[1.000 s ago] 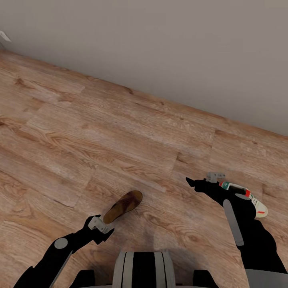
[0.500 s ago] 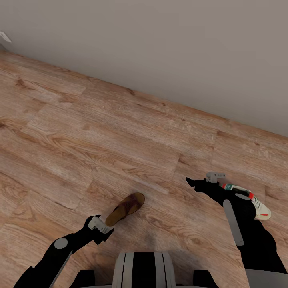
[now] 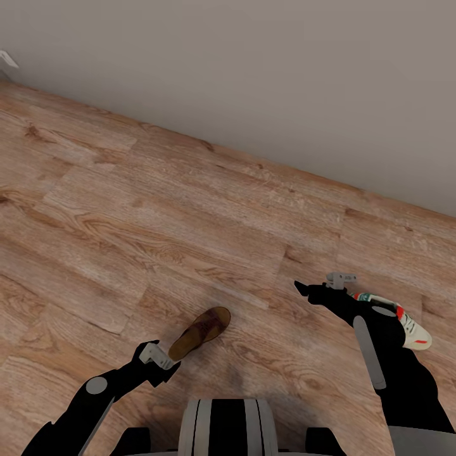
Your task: Pick up the two gym shoes and the two sandals from the corridor floor and place them onto the hallstand (shoe rack) in the corridor, making sure they are on the rack and not on the floor. Arrange them so the two gym shoes are next to each other and the two sandals are next to each other.
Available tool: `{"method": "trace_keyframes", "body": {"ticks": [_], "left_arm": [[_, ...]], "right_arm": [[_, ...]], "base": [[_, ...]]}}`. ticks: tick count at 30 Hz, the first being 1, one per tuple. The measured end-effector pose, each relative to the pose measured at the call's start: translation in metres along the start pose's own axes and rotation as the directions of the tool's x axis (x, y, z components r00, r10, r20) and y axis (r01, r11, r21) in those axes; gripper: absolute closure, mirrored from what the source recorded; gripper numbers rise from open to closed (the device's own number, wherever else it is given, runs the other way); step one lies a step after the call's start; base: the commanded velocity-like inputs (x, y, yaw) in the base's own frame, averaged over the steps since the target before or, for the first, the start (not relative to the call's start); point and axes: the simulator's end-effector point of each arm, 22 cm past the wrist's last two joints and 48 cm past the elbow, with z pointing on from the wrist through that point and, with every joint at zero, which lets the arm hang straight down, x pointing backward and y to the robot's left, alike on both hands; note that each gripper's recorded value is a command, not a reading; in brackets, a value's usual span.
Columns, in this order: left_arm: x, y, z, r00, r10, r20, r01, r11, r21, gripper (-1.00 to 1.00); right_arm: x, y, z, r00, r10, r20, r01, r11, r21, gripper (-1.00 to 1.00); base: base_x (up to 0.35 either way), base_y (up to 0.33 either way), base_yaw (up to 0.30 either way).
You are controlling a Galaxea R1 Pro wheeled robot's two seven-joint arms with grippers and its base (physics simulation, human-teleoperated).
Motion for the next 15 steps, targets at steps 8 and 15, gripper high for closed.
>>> {"method": "trace_keyframes", "body": {"ticks": [8, 15], "left_arm": [[0.005, -0.002, 0.003, 1.0, -0.005, -0.009, 0.005, 1.0, 0.005, -1.0], [0.018, -0.004, 0.01, 0.999, -0.016, -0.031, 0.017, 1.0, 0.015, -1.0]], "right_arm": [[0.007, -0.002, 0.004, 1.0, 0.002, -0.012, -0.002, 1.0, 0.002, -1.0], [0.022, -0.006, 0.013, 0.999, 0.008, -0.04, -0.008, 1.0, 0.006, -1.0]], "base": [[0.0, 0.0, 0.0], [0.0, 0.0, 0.0]]}}
